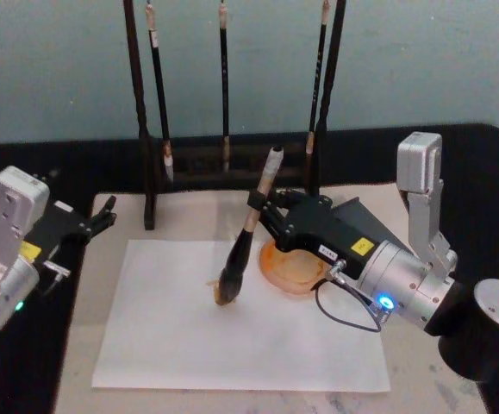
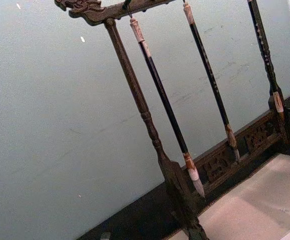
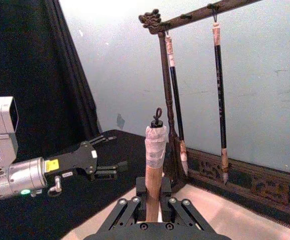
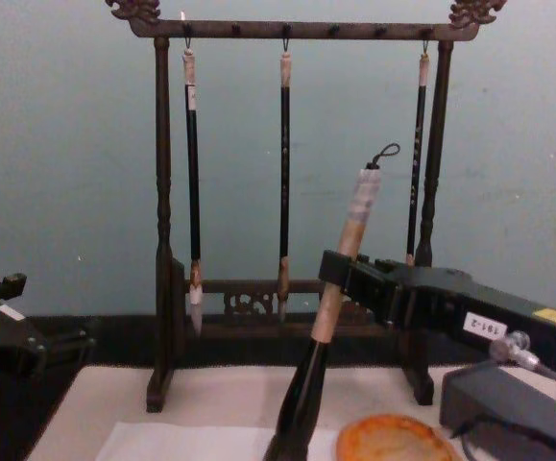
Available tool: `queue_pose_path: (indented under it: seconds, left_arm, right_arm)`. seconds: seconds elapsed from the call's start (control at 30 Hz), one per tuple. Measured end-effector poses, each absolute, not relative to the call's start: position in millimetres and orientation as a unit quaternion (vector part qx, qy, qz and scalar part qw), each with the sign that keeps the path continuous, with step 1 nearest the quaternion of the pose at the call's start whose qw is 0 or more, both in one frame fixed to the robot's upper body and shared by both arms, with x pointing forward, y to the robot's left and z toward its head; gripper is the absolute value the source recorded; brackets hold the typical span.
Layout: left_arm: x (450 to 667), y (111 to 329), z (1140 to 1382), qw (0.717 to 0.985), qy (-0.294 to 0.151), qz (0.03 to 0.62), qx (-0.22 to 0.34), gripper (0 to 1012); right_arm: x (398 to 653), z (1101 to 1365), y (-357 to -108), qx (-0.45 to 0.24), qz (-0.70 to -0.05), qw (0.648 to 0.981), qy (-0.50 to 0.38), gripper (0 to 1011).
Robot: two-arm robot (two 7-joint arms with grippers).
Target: Pick up the brush from the inkstone, write on the paper, then place the brush back to its original position.
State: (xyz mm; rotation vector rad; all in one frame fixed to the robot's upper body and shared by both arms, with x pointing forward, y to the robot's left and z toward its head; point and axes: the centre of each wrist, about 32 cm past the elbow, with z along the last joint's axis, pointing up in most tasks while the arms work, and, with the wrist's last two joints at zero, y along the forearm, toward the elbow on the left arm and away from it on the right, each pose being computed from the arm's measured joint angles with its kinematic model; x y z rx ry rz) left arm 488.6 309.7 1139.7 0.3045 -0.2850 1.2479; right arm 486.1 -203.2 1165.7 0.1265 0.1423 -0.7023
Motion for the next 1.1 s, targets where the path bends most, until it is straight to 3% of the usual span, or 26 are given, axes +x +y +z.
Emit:
queue_pose_path:
  seconds: [0.63,1.1]
  left_arm:
    - [489,310,1140,0.791,-0.132,0.58,0.142,1010]
    - [489,310,1140,0.791,-0.132,0.58,0.142,1010]
  right_arm:
    - [486,1178,-210,0.093,-0.358,0.928,0.052,153]
    - [498,1181,-242,0.152,-0.432,0.885,0.084,153]
